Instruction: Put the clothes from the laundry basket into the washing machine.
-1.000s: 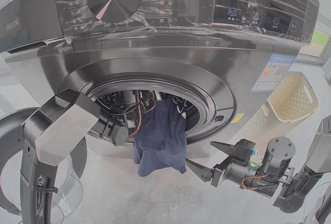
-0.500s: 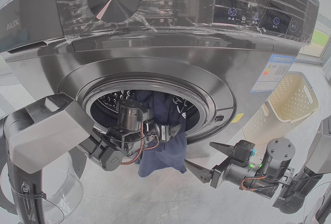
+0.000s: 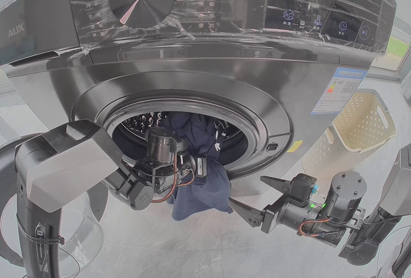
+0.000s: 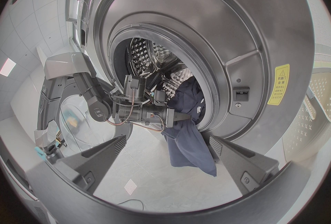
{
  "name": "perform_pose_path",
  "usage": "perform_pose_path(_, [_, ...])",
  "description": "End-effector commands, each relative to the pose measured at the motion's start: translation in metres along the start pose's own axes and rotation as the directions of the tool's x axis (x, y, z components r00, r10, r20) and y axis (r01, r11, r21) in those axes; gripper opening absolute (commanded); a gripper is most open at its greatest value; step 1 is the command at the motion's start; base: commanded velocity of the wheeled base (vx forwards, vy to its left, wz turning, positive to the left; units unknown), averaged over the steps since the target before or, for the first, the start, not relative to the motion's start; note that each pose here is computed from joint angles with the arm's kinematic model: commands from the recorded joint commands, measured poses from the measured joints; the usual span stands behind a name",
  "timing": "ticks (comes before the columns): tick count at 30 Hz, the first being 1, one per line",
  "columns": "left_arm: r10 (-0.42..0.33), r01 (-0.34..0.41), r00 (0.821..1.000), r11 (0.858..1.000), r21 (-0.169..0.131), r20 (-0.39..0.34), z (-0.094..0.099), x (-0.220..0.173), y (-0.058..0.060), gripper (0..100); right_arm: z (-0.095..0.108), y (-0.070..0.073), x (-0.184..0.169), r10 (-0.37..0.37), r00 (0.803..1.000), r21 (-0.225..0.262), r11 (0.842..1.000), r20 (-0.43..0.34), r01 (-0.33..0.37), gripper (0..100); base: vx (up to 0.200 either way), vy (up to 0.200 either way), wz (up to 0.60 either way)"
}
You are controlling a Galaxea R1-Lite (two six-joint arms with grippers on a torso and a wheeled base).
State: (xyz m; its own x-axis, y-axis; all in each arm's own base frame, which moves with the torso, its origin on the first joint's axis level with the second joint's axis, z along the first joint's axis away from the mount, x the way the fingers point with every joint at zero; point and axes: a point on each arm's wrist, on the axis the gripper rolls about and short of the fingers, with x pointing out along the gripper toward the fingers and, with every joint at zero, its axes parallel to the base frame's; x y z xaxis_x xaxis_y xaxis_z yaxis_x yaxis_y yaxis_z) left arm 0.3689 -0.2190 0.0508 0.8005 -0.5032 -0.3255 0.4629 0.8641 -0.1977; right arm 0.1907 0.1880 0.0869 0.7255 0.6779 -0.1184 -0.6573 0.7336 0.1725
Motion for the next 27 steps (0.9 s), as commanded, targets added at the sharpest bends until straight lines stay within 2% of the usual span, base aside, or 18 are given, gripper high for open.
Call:
perform_pose_path(1, [0.008,-0.007,0.999,1.0,-0.014,0.049,0.012,0.007,0.004,0,0.0,0.0,0.0,0.0,1.0,0.0,1.0,0.002,0.0,100,0.0,0.0,0.0])
perform_pose_path(3, [0.011,-0.009,0.997,1.0,-0.023,0.075,0.019,0.008,0.004,0,0.0,0.0,0.0,0.0,1.0,0.001,1.0,0.002,0.0,100,0.0,0.0,0.0])
perform_pose_path(4, [0.013,-0.006,0.991,0.999,-0.048,0.134,0.032,0.011,0.002,0,0.0,0.001,0.0,0.002,1.0,0.001,1.0,0.002,-0.002,100,0.0,0.0,0.0])
perform_pose_path(6, [0.014,-0.002,0.983,0.998,-0.065,0.181,0.041,0.014,0.001,0,0.0,0.001,0.0,0.002,1.0,0.001,1.0,0.003,-0.002,100,0.0,0.0,0.0])
perform_pose_path(7, [0.024,-0.005,0.97,0.997,-0.078,0.244,0.053,0.018,0.001,0,0.0,0.001,0.0,0.002,1.0,0.001,1.0,0.002,-0.002,100,0.0,0.0,0.0])
perform_pose_path(10, [0.039,-0.014,0.951,0.996,-0.083,0.307,0.063,0.027,0.001,0,0.001,0.001,0.001,0.002,1.0,0.001,1.0,0.003,-0.002,100,0.0,0.0,0.0])
perform_pose_path(11, [0.05,-0.021,0.938,0.996,-0.088,0.343,0.07,0.031,0.002,0,0.0,0.001,0.001,0.004,1.0,0.001,1.0,0.003,-0.004,100,0.0,0.0,0.0])
perform_pose_path(12, [0.05,-0.021,0.936,0.996,-0.088,0.349,0.071,0.031,0.002,0,0.001,0.001,0.001,0.004,1.0,0.001,1.0,0.005,-0.004,100,0.0,0.0,0.0])
perform_pose_path(13, [0.064,-0.029,0.92,0.995,-0.094,0.387,0.079,0.036,0.004,0,0.001,0.001,0.001,0.004,1.0,0.001,1.0,0.005,-0.004,100,0.0,0.0,0.0])
perform_pose_path(16, [0.079,-0.036,0.891,0.994,-0.104,0.447,0.091,0.044,0.005,0,0.001,0.001,0.0,0.004,1.0,0.001,1.0,0.005,-0.004,100,0.0,0.0,0.0])
perform_pose_path(17, [0.081,-0.037,0.888,0.994,-0.105,0.452,0.092,0.045,0.006,0,0.001,0.001,0.0,0.004,1.0,0.0,1.0,0.006,-0.004,100,0.0,0.0,0.0])
perform_pose_path(18, [0.093,-0.045,0.876,0.993,-0.11,0.474,0.098,0.047,0.01,0,0.001,0.001,0.001,0.004,1.0,0.001,1.0,0.006,-0.004,100,0.0,0.0,0.0])
perform_pose_path(20, [0.099,-0.051,0.875,0.992,-0.113,0.474,0.098,0.047,0.012,0,0.001,0.001,0.0,0.003,1.0,0.001,1.0,0.006,-0.003,100,0.0,0.0,0.0])
perform_pose_path(21, [0.098,-0.051,0.877,0.992,-0.112,0.47,0.098,0.047,0.012,100,0.001,0.001,0.001,0.003,1.0,0.001,1.0,0.006,-0.003,100,0.0,0.0,0.0])
perform_pose_path(22, [0.098,-0.051,0.877,0.992,-0.112,0.47,0.098,0.047,0.012,100,0.001,0.001,0.001,0.003,1.0,0.001,1.0,0.006,-0.003,100,0.0,0.0,0.0])
perform_pose_path(27, [0.105,-0.068,0.915,0.992,-0.108,0.389,0.083,0.035,0.009,100,0.001,0.001,0.001,0.003,1.0,0.001,1.0,0.006,-0.003,100,0.0,0.0,0.0])
